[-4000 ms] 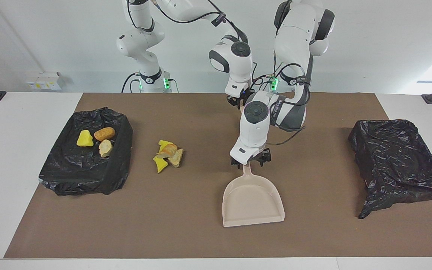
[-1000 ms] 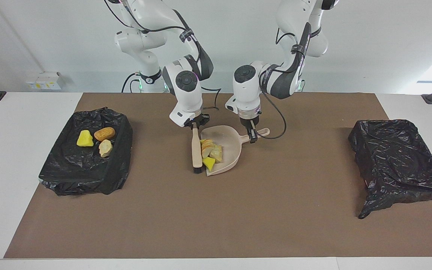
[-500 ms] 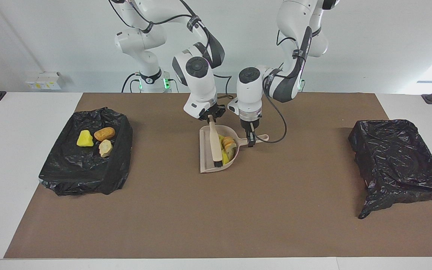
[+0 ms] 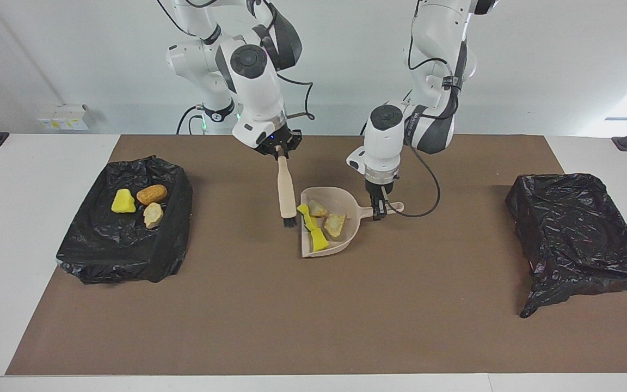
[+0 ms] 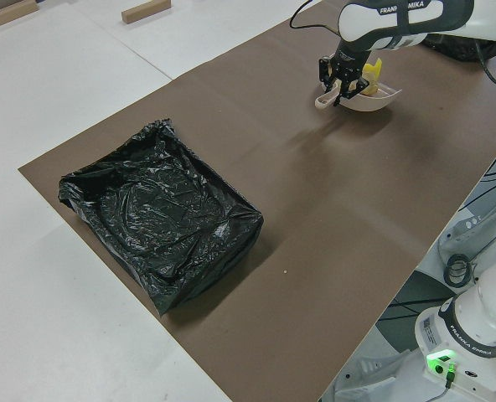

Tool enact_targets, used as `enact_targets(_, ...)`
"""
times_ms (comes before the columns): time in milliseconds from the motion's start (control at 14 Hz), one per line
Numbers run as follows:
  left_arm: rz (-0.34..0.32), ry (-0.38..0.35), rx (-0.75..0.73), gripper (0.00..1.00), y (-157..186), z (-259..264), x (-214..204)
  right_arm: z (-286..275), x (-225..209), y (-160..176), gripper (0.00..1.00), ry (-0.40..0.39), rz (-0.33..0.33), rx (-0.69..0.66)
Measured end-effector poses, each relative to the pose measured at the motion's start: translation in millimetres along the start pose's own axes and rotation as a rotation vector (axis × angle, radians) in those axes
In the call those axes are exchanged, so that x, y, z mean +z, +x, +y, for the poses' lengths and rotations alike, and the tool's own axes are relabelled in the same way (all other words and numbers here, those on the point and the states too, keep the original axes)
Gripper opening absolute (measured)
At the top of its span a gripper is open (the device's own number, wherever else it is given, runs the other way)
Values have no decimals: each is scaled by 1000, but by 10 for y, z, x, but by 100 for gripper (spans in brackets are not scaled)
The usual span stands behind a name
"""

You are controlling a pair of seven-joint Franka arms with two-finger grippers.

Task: Sweep and dump trash in bin
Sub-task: 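Carry the dustpan to the other black bag with the left gripper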

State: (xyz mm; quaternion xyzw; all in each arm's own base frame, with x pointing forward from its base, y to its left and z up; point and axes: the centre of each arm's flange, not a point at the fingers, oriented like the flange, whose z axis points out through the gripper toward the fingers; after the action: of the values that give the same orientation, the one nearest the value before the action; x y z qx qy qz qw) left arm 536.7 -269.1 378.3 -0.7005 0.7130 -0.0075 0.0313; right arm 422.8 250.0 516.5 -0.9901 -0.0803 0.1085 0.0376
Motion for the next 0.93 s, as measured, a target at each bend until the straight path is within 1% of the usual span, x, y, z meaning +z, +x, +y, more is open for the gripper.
enact_targets(143, 5, -18, -3, 31, -203, -152, -162, -220, 199, -137, 26, -22, -25, -9)
enact_targets(357, 16, -47, -10, 31, -630, -372, -451, -834, 787, -273, 26, -39, 1, -1)
enact_targets(500, 41, -43, -1, 31, -1032, -498, -655, -1035, 1137, -286, 26, -41, 9, 23)
enact_targets(643, 87, -40, 10, 31, -1518, -570, -795, -1139, 1361, -244, 26, -40, 9, 80)
enact_targets(857, 207, -24, 11, 31, -2303, -652, -835, -1449, 1766, -230, 26, -29, 23, 141)
enact_targets(929, 244, -12, 13, 31, -2560, -662, -837, -1543, 1919, -244, 26, -34, 16, 141)
